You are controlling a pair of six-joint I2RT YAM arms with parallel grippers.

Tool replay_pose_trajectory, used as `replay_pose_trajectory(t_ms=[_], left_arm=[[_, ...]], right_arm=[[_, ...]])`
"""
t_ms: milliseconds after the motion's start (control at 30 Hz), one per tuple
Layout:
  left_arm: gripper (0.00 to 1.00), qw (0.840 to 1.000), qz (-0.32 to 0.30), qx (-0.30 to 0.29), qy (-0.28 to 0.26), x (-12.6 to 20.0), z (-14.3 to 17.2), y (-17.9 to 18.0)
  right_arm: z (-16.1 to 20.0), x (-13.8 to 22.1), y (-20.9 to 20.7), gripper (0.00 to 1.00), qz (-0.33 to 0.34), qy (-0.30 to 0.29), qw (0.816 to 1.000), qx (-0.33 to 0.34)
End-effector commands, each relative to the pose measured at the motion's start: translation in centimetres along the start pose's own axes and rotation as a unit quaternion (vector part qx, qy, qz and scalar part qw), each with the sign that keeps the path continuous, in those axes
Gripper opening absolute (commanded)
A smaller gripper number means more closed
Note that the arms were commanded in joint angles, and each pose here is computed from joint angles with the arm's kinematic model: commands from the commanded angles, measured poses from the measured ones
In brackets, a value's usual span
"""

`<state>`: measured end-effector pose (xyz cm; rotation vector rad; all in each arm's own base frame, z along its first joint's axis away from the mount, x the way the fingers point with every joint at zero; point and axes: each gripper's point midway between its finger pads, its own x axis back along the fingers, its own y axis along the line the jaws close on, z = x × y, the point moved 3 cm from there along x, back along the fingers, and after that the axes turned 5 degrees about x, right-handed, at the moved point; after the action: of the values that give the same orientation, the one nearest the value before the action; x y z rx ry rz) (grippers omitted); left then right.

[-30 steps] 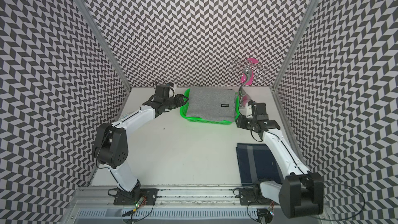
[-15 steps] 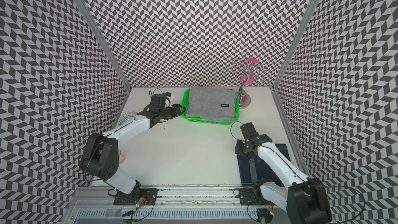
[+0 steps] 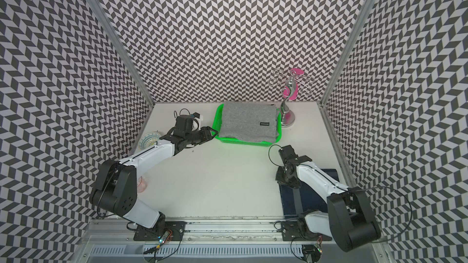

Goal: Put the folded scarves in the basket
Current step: Move the scarf to the center of the board.

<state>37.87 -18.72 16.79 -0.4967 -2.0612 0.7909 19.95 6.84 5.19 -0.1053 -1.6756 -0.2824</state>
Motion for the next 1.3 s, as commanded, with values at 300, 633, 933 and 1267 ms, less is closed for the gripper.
replay_pose_trajectory(t_ms=[300, 633, 933, 1267], left_arm=[[0.55, 1.0, 0.002, 0.004, -0.001, 1.2, 1.2, 1.2], [0.55, 1.0, -0.002, 0.02, 0.016, 1.3, 3.0, 2.4], [0.55, 0.999, -0.001, 0.024, 0.036, 1.2, 4.7, 2.5], [0.54, 0.995, 0.027, 0.028, 0.096, -0.2, 10.6, -0.2]], right_arm=[[-0.9, -1.3, 3.5, 0.02, -0.035, -0.016, 0.999, 0.031], [-1.5, -1.9, 13.2, 0.04, -0.125, -0.013, 0.989, 0.071], [-2.8, -0.5, 21.5, 0.33, -0.203, -0.023, 0.972, 0.113], [-3.7, 4.2, 19.5, 0.37, -0.223, -0.073, 0.966, 0.106]])
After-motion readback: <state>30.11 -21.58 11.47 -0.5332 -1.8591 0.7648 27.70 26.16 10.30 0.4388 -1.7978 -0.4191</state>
